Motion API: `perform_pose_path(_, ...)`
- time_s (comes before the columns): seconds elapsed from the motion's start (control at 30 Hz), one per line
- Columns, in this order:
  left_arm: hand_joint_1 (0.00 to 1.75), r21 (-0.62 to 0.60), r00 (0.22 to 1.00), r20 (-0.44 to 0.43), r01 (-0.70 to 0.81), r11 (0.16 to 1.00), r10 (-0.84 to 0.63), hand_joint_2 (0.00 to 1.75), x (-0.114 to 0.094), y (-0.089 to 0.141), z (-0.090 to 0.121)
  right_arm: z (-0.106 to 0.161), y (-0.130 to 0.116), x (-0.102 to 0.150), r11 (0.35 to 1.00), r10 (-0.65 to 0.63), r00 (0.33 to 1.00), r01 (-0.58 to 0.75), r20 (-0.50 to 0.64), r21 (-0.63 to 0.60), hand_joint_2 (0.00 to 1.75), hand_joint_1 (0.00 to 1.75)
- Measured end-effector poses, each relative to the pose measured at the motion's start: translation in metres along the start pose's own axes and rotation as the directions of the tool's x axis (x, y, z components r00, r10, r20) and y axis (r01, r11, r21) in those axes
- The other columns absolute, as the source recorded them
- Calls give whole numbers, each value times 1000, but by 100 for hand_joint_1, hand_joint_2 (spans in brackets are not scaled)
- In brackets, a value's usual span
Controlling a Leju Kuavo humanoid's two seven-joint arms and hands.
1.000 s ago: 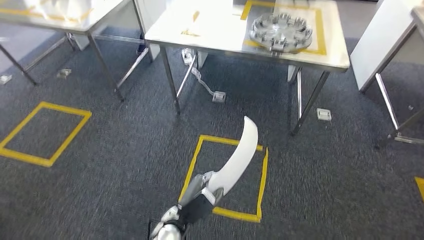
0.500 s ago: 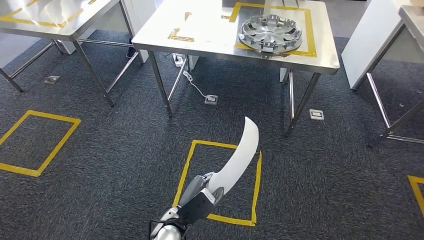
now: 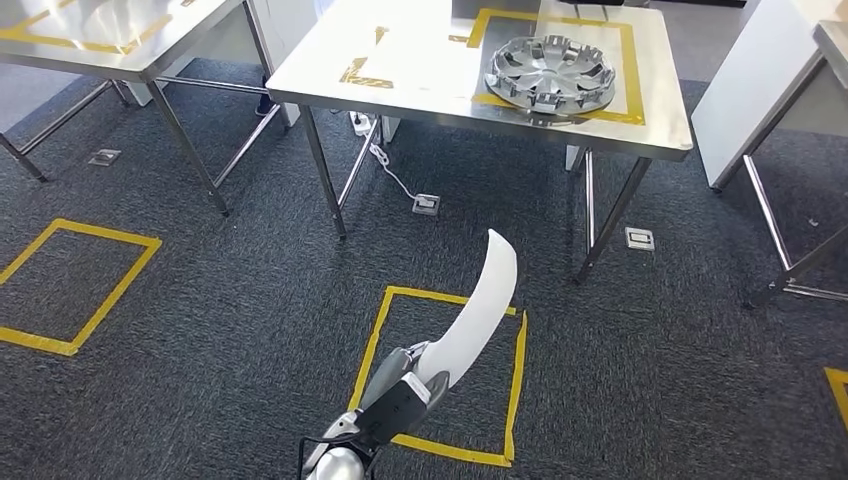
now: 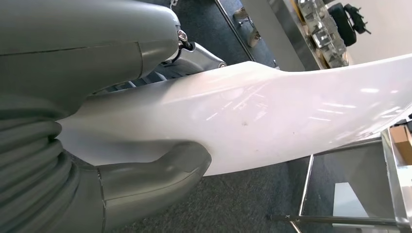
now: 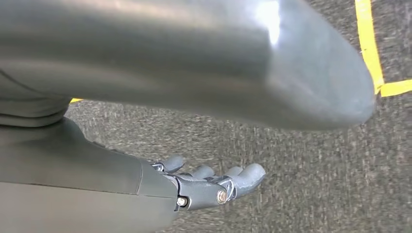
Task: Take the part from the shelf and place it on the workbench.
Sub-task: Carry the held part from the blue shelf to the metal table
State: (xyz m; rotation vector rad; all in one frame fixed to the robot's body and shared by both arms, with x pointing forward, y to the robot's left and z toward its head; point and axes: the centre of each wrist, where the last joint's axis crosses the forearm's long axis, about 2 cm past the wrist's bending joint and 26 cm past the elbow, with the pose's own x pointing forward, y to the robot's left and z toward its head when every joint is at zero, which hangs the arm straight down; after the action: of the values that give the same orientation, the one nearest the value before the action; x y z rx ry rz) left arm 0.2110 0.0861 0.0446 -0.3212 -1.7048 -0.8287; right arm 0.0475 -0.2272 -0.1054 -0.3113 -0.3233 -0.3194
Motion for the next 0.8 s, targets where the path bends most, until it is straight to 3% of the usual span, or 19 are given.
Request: perform_pose_path(0.8, 175, 21, 1000, 4, 14, 1000, -14, 175, 3, 2, -5, 0, 1, 3, 1000, -7, 1000, 7, 1, 1, 0, 0)
